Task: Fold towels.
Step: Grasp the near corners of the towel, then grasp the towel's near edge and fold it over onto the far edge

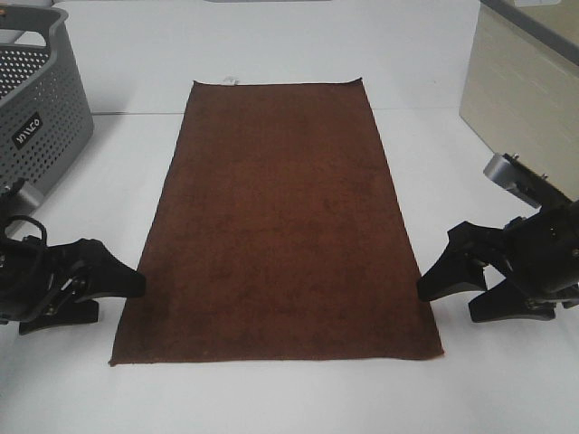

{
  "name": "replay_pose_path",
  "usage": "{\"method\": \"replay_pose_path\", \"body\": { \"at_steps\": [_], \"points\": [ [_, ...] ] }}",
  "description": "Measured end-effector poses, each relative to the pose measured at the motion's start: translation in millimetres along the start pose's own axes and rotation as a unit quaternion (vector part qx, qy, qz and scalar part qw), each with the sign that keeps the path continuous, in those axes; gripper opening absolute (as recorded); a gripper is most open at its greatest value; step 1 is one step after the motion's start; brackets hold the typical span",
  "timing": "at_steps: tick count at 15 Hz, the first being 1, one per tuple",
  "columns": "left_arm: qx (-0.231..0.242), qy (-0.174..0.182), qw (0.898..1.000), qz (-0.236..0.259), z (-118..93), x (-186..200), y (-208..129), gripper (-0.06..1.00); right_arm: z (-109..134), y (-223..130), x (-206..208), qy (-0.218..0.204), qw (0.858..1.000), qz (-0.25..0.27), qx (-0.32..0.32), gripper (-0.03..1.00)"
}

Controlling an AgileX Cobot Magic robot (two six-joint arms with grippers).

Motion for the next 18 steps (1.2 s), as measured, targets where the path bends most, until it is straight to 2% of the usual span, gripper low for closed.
{"method": "replay_pose_path", "body": {
  "at_steps": [2,5,7,8,9,10,12,13,14,15,18],
  "points": [
    [0.000,-0.002,1.000,0.008,1,-12,8,0.76,-6,3,-14,0.016,1.000,-0.008,-0.007,0.73],
    [-0.030,-0.018,0.999,0.031,-17,-32,9,0.75,-9,10,-27,0.018,1.000,-0.006,0.005,0.73],
    [-0.020,-0.020,0.999,0.036,-25,-40,10,0.74,6,22,-42,0.026,0.999,0.006,0.034,0.72],
    [-0.011,-0.017,0.999,0.035,-25,-42,12,0.69,10,26,-49,0.022,0.999,0.007,0.028,0.70],
    [-0.007,-0.013,0.999,0.031,-24,-43,14,0.62,12,29,-53,0.014,1.000,0.006,0.014,0.64],
    [-0.004,-0.004,1.000,0.030,-22,-45,15,0.50,11,29,-55,0.002,1.000,0.005,0.000,0.53],
    [-0.005,0.008,1.000,0.029,-18,-46,16,0.19,5,28,-56,-0.023,1.000,0.008,-0.006,0.24],
    [-0.005,0.008,1.000,0.029,-18,-46,16,0.19,5,28,-56,-0.023,1.000,0.008,-0.006,0.24],
    [-0.007,0.008,0.999,0.031,-18,-46,15,0.02,2,28,-56,-0.034,0.999,0.007,-0.013,0.04],
    [-0.007,0.007,0.999,0.031,-18,-46,15,0.00,2,29,-56,-0.037,0.999,0.005,-0.018,0.00],
    [-0.011,-0.006,0.998,0.056,-22,-45,11,0.00,3,29,-52,-0.042,0.999,0.003,-0.008,0.00]
  ]
}}
Point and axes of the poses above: a point on each arm's last joint axis where the gripper is mounted, x pointing back along that axis away from the gripper, z along the wrist's bending axis when the last joint is at zero, y = z × x, the point moved 1 cm from there along -x, pointing out along that axis toward the gripper, and after that the axes turned 13 degrees about x, right-handed, at the moved point
